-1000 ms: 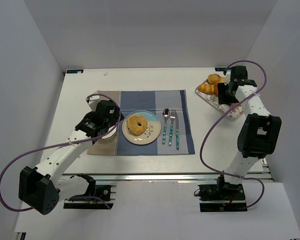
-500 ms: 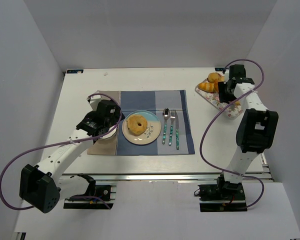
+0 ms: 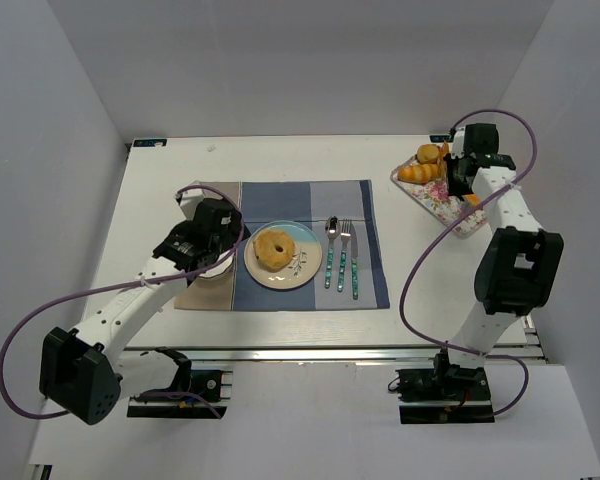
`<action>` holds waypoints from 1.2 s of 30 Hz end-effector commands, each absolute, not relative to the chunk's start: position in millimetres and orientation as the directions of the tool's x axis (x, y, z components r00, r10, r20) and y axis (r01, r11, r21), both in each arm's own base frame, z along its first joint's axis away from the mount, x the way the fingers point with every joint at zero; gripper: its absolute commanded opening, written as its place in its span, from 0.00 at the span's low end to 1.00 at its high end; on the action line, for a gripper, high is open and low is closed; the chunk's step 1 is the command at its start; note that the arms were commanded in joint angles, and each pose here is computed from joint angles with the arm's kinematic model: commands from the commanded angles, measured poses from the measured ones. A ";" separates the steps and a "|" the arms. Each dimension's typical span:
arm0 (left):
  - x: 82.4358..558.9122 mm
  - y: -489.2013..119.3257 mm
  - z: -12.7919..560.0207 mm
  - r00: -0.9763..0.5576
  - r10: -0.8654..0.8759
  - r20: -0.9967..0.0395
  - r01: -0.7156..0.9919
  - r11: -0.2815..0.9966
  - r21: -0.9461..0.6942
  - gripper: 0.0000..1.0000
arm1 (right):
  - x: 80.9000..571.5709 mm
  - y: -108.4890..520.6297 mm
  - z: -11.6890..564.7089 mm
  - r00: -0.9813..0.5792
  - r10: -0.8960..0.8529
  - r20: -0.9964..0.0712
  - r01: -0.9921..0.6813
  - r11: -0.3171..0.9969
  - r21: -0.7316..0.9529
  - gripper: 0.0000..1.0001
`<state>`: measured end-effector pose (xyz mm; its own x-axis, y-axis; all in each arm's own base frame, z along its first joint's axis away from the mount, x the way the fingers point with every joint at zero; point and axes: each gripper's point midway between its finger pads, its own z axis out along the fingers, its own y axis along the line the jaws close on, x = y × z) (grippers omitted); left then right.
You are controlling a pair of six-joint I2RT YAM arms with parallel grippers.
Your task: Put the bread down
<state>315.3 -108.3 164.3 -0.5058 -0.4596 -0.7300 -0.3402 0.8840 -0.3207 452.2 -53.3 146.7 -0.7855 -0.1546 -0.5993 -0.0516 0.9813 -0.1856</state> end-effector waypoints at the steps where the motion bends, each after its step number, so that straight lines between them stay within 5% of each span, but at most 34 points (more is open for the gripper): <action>1: 314.6 -104.0 190.1 -0.461 -0.479 -0.747 -0.332 0.874 -0.355 0.98 | 442.1 -49.3 198.9 -0.708 -0.124 -0.695 -0.013 0.987 -0.162 0.18; 9: 292.2 -85.5 203.6 -0.420 -0.503 -0.756 -0.363 0.856 -0.368 0.98 | 397.6 -5.9 236.5 -0.631 -0.044 -0.774 -0.012 0.999 -0.047 0.18; 24: 244.1 -53.1 202.9 -0.345 -0.594 -0.727 -0.447 0.785 -0.430 0.98 | 288.1 240.7 194.5 -0.587 -0.355 -0.728 -0.542 0.840 0.028 0.19; 36: 241.0 -53.9 196.8 -0.346 -0.607 -0.716 -0.447 0.777 -0.443 0.98 | 216.9 264.0 148.8 -0.654 -0.409 -0.637 -0.588 0.805 0.086 0.28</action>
